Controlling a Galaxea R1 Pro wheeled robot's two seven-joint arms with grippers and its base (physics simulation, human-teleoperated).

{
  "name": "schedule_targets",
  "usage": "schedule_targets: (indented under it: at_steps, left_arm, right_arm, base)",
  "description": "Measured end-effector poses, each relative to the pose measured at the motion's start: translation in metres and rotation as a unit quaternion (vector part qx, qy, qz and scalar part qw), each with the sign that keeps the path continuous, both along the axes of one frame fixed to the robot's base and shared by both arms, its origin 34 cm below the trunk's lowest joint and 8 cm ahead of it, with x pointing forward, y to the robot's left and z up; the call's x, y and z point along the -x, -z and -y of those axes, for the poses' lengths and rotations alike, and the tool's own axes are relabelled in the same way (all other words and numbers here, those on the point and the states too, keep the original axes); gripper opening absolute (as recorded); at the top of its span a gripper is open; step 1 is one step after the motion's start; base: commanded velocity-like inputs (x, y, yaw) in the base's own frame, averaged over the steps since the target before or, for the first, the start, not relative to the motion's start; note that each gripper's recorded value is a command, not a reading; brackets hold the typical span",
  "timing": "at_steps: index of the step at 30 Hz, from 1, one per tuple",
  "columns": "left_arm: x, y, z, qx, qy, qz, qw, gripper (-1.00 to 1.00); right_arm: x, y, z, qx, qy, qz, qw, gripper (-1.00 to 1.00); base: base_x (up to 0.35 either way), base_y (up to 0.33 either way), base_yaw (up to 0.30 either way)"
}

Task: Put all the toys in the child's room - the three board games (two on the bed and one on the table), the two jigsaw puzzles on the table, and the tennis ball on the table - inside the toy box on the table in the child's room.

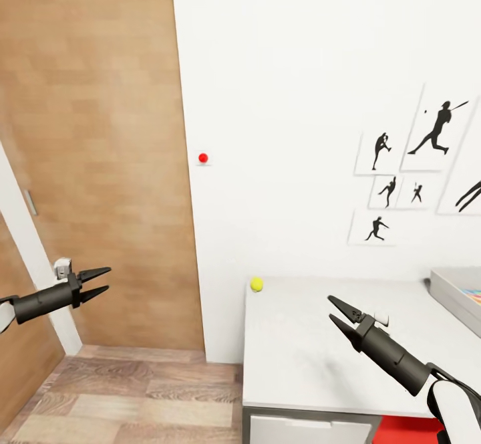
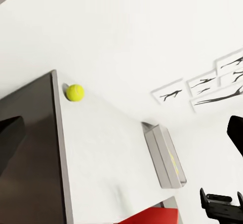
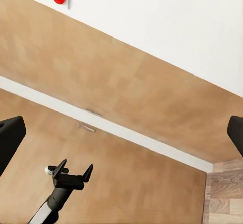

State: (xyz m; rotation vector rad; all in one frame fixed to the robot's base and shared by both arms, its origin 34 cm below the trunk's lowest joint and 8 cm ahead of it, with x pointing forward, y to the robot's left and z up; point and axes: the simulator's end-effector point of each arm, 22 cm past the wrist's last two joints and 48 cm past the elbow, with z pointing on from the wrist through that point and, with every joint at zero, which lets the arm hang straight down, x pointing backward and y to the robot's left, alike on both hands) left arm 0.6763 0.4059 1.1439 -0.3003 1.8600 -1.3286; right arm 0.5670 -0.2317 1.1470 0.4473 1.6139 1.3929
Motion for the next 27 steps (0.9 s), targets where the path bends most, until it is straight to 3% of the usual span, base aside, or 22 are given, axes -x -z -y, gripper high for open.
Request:
schedule_targets:
  at_steps: [7, 12, 15, 19, 20, 22, 26, 27]
  left_arm:
    - [0.0, 0.004, 0.001, -0.004, 0.001, -0.004, 1.0, 1.0]
    - [0.008, 0.03, 0.01, -0.045, 0.024, -0.035, 0.9981, 1.0]
    - [0.015, 0.053, 0.018, -0.085, 0.044, -0.059, 0.9936, 1.0]
    - [0.021, 0.092, 0.032, -0.166, 0.076, -0.073, 0.9805, 1.0]
    - [0.021, 0.098, 0.034, -0.178, 0.078, -0.073, 0.9781, 1.0]
    - [0.019, 0.118, 0.034, -0.228, 0.077, -0.081, 0.9673, 1.0]
    - [0.009, 0.146, 0.019, -0.299, 0.043, -0.105, 0.9475, 1.0]
    - [0.007, 0.15, 0.018, -0.307, 0.038, -0.108, 0.9446, 1.0]
  right_arm:
    - [-0.001, 0.005, -0.008, 0.013, -0.008, -0.004, 0.9999, 1.0]
    - [-0.002, 0.02, -0.01, 0.052, -0.005, -0.022, 0.9984, 1.0]
    - [-0.007, 0.05, 0.001, 0.107, 0.019, -0.067, 0.9918, 1.0]
    - [-0.035, 0.065, 0.016, 0.192, 0.064, -0.12, 0.9719, 1.0]
    - [-0.049, 0.058, 0.01, 0.217, 0.069, -0.124, 0.9658, 1.0]
    - [-0.068, 0.047, -0.004, 0.256, 0.073, -0.127, 0.9554, 1.0]
    - [-0.106, 0.015, -0.044, 0.333, 0.093, -0.142, 0.9276, 1.0]
    - [-0.112, 0.011, -0.049, 0.344, 0.097, -0.146, 0.9225, 1.0]
  base:
    - [0.037, 0.009, 0.0]
    - [0.004, 0.001, 0.0]
    - [0.0, 0.0, 0.0]
    - [0.0, 0.0, 0.0]
    - [0.0, 0.0, 0.0]
    - [0.0, 0.0, 0.0]
    - [0.0, 0.0, 0.0]
    - [0.0, 0.0, 0.0]
